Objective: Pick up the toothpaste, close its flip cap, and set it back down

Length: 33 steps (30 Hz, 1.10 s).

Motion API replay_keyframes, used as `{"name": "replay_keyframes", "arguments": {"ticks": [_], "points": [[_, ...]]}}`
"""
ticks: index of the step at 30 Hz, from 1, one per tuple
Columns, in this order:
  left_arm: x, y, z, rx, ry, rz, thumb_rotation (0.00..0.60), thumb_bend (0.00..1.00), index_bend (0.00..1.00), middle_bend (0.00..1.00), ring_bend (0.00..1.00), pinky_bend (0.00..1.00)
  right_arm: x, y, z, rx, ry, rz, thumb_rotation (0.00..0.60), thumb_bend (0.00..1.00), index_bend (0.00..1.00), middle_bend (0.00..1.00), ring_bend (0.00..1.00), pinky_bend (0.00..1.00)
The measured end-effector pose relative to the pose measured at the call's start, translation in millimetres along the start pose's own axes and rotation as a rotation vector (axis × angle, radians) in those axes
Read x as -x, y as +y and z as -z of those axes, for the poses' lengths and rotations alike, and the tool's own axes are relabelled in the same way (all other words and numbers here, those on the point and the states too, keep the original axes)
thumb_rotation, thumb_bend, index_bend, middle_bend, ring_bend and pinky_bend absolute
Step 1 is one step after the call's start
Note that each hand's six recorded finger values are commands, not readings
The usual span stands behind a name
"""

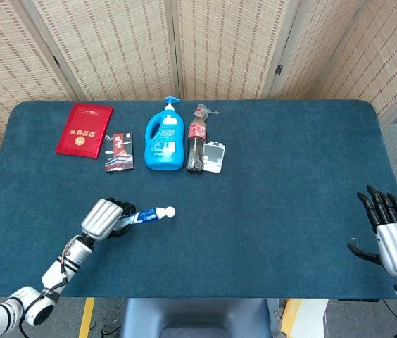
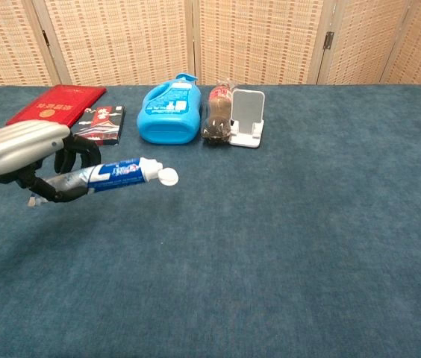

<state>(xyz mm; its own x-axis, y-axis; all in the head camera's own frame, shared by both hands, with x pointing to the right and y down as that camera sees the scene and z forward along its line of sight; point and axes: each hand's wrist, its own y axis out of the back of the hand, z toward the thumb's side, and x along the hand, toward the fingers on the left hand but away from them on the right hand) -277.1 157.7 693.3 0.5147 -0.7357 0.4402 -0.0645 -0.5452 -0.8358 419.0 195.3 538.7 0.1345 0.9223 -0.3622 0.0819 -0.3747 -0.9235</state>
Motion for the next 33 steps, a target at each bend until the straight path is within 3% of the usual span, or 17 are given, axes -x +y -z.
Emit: {"name": "replay_keyframes", "arguments": {"ticks": [7,16,24,33], "points": [[-9.9,52.1,-17.2,0.09,-0.148,-0.103,0.6,0.6,0.69,0.77,0.72,0.57,28.0,7.8,-45.2,0.041,0.173,-0.002,0.6,0.0,0.0,0.0,0.0,0.0],[-27.0,82.0,-71.5,0.146,-0.312,-0.094,0.6,0.6,0.7,0.78,0.73,0.56,68.5,15.4,-120.5,0.082,0.394,0.009,0.6,0.0,0.0,0.0,0.0,0.0],[-39.7,89.2,-89.0,0.203,-0.344,-0.051,0.6,0.61,0.7,0.79,0.73,0.56,92.7,11.7,-174.0,0.118,0.511,0.014,0.6,0.0,0.0,0.0,0.0,0.0],[-43.6,95.3,-88.5,0.28,-0.339,-0.035,0.6,0.61,0.71,0.79,0.74,0.56,102.4,2.1,-205.6,0.133,0.587,0.017,0.6,0.0,0.0,0.0,0.0,0.0]]}}
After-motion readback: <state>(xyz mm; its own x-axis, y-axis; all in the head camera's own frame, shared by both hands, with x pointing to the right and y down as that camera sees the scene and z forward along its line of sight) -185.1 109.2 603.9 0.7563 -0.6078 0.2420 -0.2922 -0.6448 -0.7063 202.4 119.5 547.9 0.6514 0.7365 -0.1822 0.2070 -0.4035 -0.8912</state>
